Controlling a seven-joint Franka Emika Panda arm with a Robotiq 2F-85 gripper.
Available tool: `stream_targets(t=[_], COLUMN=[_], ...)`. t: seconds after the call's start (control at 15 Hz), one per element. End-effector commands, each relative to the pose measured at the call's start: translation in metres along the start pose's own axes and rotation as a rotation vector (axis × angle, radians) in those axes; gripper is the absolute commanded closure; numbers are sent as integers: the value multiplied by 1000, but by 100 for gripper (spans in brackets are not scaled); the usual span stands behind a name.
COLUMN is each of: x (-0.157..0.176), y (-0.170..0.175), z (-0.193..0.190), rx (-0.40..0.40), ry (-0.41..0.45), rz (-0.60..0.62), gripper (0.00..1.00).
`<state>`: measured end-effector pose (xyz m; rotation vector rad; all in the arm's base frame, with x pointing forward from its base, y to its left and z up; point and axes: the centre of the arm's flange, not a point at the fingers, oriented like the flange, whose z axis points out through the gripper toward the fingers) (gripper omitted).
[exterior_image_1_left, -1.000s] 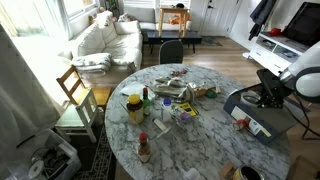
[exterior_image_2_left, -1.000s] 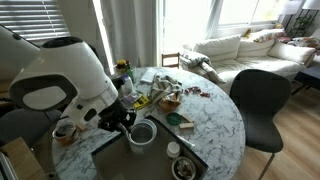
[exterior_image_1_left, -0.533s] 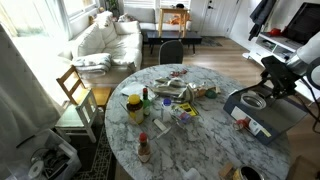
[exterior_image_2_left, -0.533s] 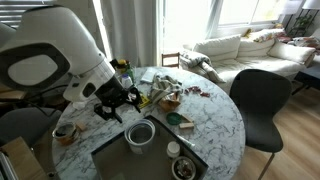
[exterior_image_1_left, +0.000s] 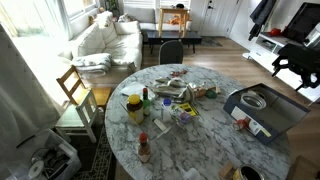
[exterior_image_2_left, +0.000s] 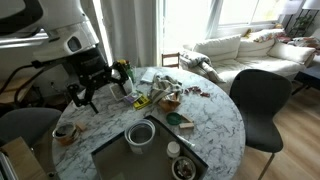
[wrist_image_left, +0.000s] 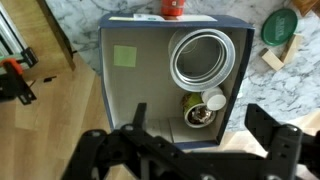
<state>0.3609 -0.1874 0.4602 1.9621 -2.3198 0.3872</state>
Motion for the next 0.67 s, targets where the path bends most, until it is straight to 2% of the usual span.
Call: stream_targets(t=[0.0,0.13,0.2,0.27,0.6], x=[5,-2,-7,0,-10], y=[-7,-18,-24,-14,-21], z=[-27,-38,-38,-35,-41], rx=[-43,-44,-2,-19,-8], ry=[77,115,132,97,118], rz=[-180,-280,-324,-237,-300], gripper=[0,0,0,0,0])
